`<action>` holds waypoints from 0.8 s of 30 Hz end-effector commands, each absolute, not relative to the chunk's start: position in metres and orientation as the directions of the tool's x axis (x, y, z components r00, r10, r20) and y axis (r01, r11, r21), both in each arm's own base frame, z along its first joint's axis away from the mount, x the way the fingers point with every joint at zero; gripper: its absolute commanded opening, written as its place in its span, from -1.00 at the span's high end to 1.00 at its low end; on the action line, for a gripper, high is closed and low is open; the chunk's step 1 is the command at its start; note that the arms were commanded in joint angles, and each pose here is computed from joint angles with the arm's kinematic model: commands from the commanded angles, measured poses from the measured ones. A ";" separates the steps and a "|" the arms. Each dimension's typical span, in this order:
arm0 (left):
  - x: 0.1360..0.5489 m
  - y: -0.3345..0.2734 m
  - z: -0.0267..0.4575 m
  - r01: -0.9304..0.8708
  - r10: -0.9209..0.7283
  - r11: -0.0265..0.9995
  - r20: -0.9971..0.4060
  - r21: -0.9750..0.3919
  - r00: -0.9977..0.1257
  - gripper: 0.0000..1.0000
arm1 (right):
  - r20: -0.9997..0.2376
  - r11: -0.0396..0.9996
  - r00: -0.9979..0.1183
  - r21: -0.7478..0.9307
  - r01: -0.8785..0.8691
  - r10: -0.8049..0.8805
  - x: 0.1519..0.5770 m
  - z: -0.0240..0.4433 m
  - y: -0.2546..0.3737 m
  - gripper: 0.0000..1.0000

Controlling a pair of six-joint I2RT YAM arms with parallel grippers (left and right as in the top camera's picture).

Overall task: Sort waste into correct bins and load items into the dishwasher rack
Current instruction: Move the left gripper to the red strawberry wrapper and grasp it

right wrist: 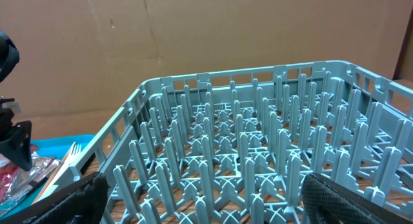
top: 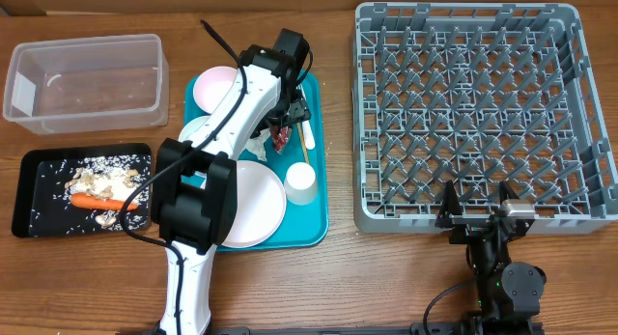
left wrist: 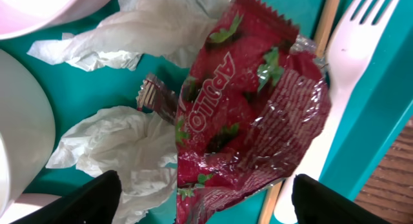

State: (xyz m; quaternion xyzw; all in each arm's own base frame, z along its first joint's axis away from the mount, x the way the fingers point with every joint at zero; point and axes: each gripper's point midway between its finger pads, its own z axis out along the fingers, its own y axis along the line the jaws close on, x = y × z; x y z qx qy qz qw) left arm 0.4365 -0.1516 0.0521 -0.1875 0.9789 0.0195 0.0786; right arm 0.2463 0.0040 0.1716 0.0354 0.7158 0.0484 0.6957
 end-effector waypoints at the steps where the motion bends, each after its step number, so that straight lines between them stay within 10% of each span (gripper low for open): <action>1: 0.437 -0.149 0.050 -0.366 -0.357 0.930 -0.176 0.023 -0.917 -0.64 | -0.992 0.992 -0.024 0.122 -0.010 0.122 0.246 0.170 0.003 -0.99; 24: 0.461 -0.155 0.033 -0.200 -0.186 0.979 -0.234 0.038 -0.954 -0.52 | -0.992 0.992 -0.024 0.122 -0.010 0.122 0.246 0.170 0.003 -1.00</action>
